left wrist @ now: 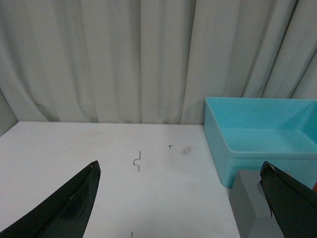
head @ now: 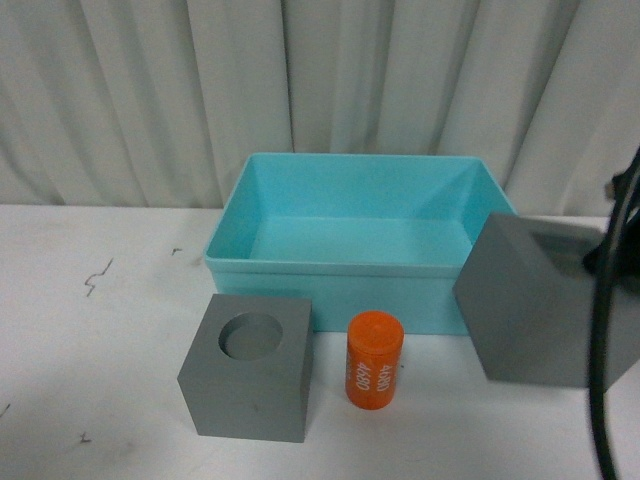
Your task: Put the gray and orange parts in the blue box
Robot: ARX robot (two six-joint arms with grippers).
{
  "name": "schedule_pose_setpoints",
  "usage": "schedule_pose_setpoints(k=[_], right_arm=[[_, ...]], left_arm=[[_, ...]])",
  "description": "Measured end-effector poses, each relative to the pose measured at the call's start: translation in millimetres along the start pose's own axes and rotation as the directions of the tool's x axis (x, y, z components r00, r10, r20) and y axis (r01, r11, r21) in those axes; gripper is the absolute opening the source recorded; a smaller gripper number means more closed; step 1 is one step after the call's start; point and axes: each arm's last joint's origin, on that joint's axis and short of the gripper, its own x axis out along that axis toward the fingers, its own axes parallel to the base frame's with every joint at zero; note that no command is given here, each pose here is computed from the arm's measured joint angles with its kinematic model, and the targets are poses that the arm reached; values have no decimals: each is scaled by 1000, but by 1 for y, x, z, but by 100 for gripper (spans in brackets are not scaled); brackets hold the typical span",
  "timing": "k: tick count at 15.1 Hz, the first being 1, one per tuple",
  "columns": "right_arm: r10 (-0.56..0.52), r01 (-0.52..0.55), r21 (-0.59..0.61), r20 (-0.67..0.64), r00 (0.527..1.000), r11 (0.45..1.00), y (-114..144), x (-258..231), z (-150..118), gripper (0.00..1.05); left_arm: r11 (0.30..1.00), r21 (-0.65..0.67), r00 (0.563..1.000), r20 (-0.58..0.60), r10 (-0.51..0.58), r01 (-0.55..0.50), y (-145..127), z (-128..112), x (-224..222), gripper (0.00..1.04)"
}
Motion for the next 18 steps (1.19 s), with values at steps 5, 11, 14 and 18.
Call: schedule_pose_setpoints(k=[5,11,14,18], right_arm=[[-24,32,-54,139,990,998,5,-32,64,19],[-38,46,-71,109,993,996,10,20,100,19],[-20,27,-81,90,996,996,24,48,117,19],[-5,10,-94,58,998,996,43,78,120,19]], left_arm=[[1000,0,1000,0,0,0,0,0,0,98],[1000,0,1000,0,0,0,0,0,0,98],[1000,0,1000,0,0,0,0,0,0,98],[1000,0,1000,0,0,0,0,0,0,98]])
